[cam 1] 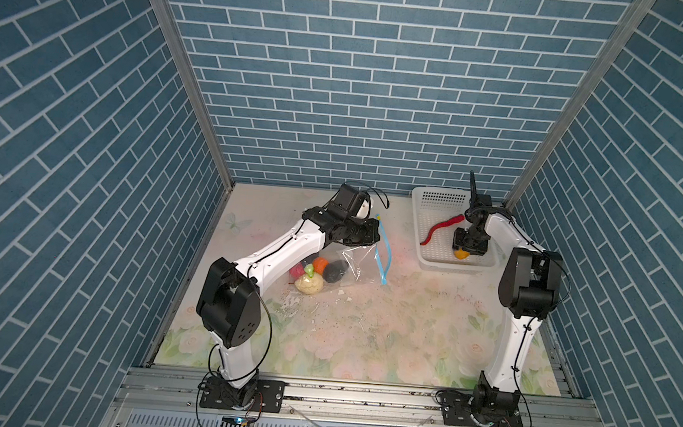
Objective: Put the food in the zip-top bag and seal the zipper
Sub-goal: 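Move the right gripper back to the basket and grasp the yellow squash, then lift the yellow squash and carry it over the bag mouth with the right gripper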
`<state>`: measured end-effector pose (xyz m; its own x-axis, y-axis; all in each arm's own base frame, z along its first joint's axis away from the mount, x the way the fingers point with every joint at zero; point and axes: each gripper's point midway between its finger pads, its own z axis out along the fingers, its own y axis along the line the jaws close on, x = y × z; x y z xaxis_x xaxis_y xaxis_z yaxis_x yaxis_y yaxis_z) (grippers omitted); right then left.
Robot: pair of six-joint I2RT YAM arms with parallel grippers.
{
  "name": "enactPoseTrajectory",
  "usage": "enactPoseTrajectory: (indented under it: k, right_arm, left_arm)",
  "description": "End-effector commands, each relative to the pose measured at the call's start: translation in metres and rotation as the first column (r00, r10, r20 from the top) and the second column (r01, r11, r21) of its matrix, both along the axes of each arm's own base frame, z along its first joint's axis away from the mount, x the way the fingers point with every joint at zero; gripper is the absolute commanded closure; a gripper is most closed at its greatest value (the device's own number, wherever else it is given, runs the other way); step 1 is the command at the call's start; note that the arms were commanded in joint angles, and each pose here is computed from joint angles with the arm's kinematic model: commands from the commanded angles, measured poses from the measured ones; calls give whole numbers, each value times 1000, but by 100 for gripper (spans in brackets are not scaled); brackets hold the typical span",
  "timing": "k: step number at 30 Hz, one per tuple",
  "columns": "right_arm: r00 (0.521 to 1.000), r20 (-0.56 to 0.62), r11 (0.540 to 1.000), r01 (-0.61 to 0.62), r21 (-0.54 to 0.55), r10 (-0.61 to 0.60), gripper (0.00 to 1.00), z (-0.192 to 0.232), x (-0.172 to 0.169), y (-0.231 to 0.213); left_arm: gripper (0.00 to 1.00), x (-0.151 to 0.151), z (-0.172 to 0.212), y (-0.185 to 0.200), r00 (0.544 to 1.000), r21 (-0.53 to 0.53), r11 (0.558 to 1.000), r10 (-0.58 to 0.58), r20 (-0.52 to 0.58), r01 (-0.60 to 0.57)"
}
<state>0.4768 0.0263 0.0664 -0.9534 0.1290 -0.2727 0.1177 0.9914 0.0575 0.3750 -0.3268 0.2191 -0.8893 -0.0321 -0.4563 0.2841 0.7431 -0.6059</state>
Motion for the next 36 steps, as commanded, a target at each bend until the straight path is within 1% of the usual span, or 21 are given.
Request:
enactPoseTrajectory:
  k: [1,5,12,18,23,27,36]
  right_arm:
    - [999,48,993,12,116,-18,41,23,-3,18]
    - [997,73,988,6,152,-17,41,36,-7,23]
    - [994,107,962,-9,272,-20,42,52,-23,42]
    - [991,133,920,-34,392,-20,44,68,-41,64]
    - [988,154,891,-89,445,21,46,92,-53,82]
    - [981,182,867,-146,477,65,46,109,-63,107]
    - [967,187,803,-250,541,175,48,119,-85,168]
  left_arm:
    - [97,-1,7,-3,1000,-9,1000,-7,14,8]
    - [97,-1,6,-3,1000,-8,1000,-8,13,8]
    - [97,1,6,-2,1000,-8,1000,-1,18,2]
    - [97,1,5,-3,1000,-6,1000,1,14,-1]
    - [97,1,5,-2,1000,-3,1000,3,13,-3]
    - [97,2,5,-2,1000,-6,1000,6,14,-6]
    - [97,2,7,-4,1000,-7,1000,4,14,-4]
